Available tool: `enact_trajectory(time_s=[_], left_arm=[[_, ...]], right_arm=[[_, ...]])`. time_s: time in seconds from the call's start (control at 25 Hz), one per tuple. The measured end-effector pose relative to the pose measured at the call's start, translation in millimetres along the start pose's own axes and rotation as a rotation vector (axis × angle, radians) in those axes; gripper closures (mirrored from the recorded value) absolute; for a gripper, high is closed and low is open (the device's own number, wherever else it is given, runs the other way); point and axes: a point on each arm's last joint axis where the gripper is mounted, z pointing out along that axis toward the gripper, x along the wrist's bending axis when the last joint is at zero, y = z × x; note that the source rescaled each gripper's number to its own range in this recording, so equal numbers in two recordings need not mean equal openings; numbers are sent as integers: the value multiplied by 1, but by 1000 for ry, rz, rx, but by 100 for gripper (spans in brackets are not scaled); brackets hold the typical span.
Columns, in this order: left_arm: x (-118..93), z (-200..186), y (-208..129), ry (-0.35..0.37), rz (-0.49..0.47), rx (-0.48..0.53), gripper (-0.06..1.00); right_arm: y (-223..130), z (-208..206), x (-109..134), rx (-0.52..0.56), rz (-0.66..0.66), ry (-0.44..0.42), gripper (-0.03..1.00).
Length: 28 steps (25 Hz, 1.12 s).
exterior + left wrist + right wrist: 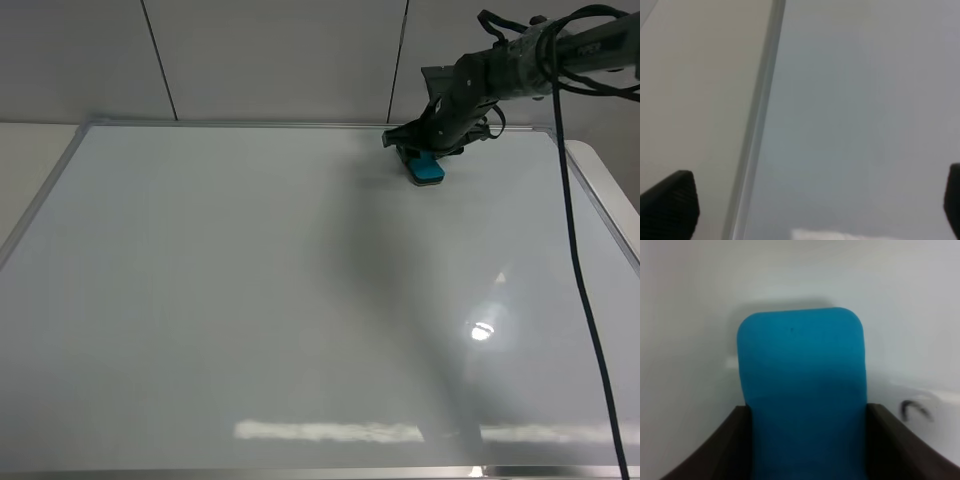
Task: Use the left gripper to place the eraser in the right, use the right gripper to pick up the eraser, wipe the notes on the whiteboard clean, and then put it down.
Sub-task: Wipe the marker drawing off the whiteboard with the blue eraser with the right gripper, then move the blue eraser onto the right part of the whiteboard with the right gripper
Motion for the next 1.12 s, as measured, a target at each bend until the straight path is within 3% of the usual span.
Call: enact_trajectory(time_s=[0.48, 0.6, 0.72, 0.92, 1.12], left_arm=[[0, 0, 0, 0, 0, 0, -6], [0, 0, 0, 0, 0, 0, -6], [0, 0, 0, 0, 0, 0, -6], [0, 0, 0, 0, 0, 0, -6], [0, 0, 0, 0, 0, 0, -6]], right_arm=[[1, -9, -102, -7, 157, -107, 95], [4, -22, -102, 8, 131, -89, 95], [0, -40, -88, 92, 106, -39, 95], [-13, -97, -64, 79, 106, 27, 95], [-61, -149, -59, 63, 117, 20, 95]])
